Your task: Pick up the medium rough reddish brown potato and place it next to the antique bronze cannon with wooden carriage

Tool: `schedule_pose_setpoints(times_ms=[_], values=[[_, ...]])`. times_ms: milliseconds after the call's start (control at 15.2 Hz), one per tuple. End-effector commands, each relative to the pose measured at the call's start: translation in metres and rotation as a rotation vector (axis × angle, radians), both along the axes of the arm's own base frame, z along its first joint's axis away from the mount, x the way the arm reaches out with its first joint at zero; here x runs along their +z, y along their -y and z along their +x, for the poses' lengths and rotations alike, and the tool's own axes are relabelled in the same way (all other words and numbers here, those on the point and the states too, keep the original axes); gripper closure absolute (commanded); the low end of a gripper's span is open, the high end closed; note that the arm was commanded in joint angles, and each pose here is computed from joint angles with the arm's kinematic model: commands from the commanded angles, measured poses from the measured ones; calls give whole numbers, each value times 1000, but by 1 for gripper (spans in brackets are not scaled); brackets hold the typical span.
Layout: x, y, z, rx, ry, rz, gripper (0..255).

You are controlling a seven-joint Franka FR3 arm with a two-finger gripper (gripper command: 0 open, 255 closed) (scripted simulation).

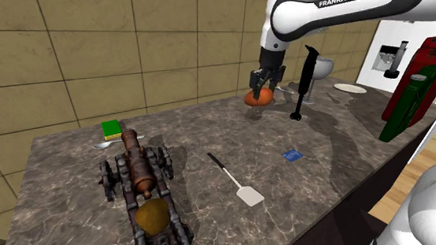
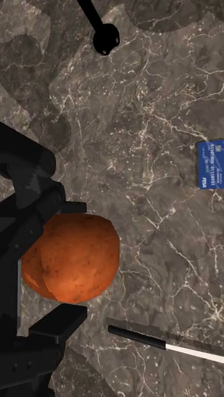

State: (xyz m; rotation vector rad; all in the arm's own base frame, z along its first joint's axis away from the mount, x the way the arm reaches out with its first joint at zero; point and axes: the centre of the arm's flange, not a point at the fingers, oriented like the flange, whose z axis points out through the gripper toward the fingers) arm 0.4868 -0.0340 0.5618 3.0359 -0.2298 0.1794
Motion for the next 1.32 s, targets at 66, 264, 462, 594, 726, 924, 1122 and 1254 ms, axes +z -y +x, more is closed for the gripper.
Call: schedule_pose_setpoints(times_ms=[66,264,462,594,726,924,1122,1254], values=[[-1,-36,-20,-1,0,-1,255],[-1,-71,-38,-1,0,-1,255],[-1,-106,-57,-1,0,-1,255],[-1,-129,-69,-1,0,-1,255],[-1,-152,-81,-1,0,-1,255],[-1,-187,-100,-1,0,-1,255],[-1,-222,-118,-1,0,-1,255],[-1,-246,-131,-1,0,-1,255]])
